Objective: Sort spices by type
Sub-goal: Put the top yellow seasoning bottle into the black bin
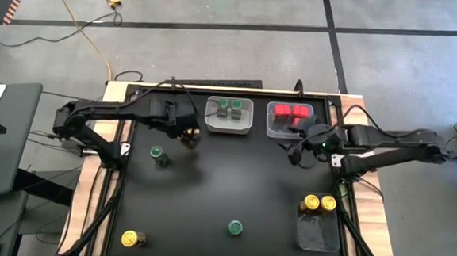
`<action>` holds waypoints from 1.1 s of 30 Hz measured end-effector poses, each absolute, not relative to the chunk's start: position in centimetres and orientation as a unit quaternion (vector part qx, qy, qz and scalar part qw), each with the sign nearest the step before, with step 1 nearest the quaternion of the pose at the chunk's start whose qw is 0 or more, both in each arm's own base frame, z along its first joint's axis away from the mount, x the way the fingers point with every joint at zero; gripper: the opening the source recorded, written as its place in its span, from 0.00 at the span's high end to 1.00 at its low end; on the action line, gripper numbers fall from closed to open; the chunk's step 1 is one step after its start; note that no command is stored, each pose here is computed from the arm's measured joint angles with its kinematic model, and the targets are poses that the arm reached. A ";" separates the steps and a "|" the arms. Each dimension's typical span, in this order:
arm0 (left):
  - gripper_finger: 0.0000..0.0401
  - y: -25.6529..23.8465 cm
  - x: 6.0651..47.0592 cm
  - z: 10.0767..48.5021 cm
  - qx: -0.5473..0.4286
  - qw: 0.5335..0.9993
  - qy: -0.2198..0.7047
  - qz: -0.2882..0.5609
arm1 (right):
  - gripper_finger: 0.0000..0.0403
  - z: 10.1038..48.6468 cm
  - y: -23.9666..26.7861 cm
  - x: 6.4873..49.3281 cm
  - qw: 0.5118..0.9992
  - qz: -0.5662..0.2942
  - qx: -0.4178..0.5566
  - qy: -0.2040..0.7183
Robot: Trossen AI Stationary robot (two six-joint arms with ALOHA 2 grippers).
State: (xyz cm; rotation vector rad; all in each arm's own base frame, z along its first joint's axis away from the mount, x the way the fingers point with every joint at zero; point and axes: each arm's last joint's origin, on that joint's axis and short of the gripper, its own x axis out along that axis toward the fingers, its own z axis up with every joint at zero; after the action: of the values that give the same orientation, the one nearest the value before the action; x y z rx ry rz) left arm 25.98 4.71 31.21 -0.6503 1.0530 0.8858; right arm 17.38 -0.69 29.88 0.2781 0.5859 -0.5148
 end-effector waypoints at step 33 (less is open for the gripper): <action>0.42 -5.1 45.4 29.3 -0.207 0.789 0.517 0.257 | 0.04 29.9 2.7 12.8 0.809 -0.232 0.188 0.506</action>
State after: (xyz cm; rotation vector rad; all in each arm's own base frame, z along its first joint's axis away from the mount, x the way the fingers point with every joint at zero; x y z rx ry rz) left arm 45.44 -5.14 29.30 -0.4467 1.1144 0.5529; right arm 12.84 2.73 29.90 0.4026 1.0823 -0.4950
